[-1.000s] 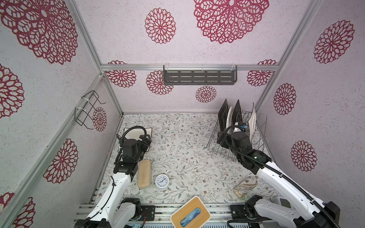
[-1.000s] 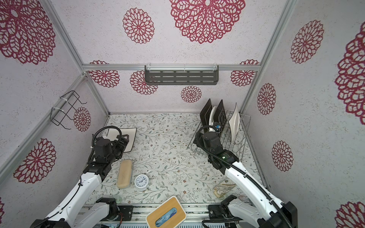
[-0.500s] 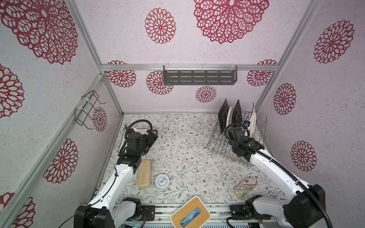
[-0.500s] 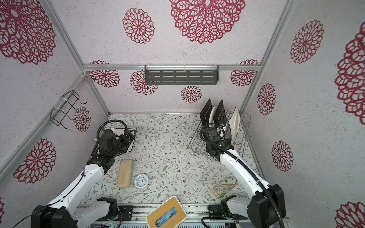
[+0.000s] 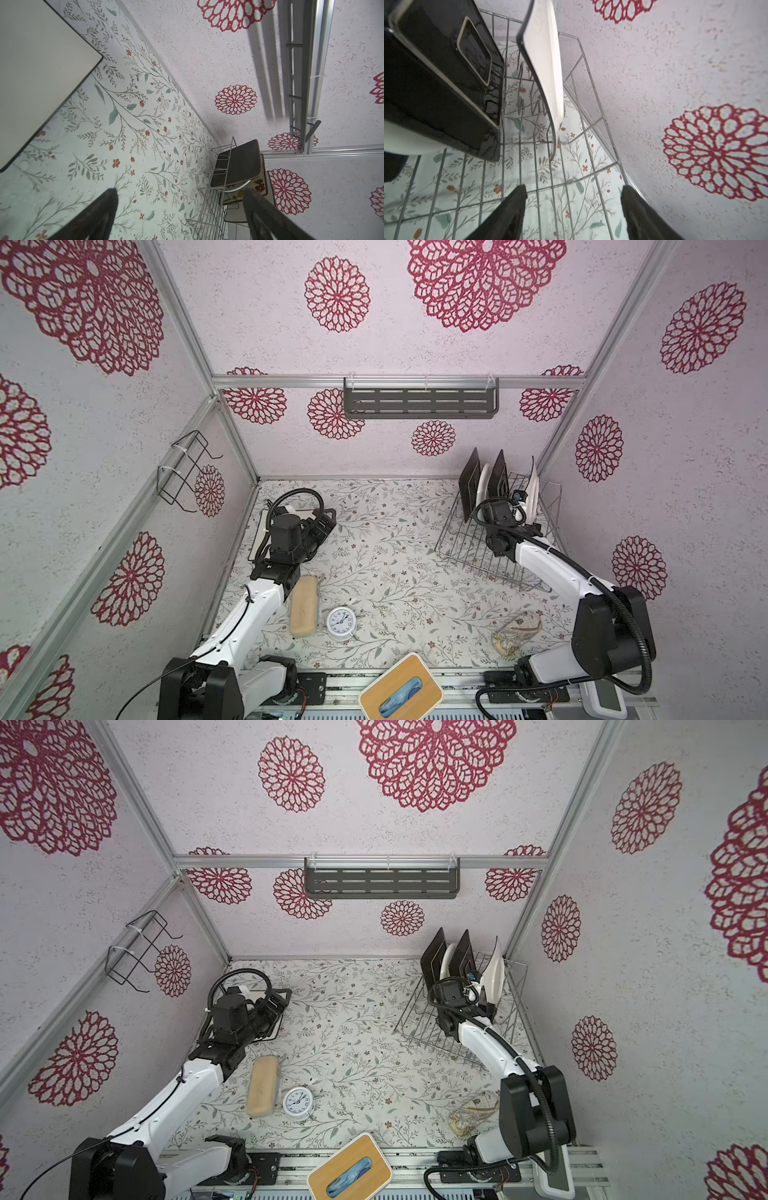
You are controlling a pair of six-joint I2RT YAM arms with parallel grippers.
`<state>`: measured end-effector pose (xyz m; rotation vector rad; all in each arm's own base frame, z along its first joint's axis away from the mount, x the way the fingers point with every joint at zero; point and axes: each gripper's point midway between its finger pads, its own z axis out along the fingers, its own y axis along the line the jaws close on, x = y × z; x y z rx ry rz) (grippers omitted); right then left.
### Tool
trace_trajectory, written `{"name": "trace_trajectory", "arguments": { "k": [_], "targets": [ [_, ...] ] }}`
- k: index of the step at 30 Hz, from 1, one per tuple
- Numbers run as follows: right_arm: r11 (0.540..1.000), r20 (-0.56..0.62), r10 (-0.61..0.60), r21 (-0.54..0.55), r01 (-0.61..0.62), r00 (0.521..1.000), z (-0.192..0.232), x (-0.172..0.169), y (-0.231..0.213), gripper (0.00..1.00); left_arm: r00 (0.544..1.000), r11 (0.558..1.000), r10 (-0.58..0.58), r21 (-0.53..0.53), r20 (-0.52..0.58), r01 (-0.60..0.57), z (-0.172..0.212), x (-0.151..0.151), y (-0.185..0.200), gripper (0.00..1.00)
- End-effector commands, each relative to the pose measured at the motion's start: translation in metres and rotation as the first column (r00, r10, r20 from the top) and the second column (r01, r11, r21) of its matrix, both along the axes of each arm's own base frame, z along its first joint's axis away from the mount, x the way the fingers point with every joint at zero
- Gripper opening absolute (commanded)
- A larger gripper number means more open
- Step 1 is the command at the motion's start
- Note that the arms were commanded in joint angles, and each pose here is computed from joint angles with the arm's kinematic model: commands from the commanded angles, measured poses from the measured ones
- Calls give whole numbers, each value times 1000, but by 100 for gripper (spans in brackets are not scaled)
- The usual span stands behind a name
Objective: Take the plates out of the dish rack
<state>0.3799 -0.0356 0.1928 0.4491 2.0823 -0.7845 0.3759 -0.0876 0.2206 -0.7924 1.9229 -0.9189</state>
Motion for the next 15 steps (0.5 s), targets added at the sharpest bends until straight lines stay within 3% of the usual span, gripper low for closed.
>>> {"name": "trace_trajectory", "arguments": {
  "k": [1, 15],
  "targets": [
    [999, 65, -4, -43, 7, 998, 16, 18, -8, 72, 997, 1000, -23, -5, 67, 24, 22, 6, -6, 98],
    [992, 58, 51, -114, -44, 997, -4, 53, -18, 65, 997, 997, -73, -20, 31, 73, 9, 21, -18, 100]
  ]
}}
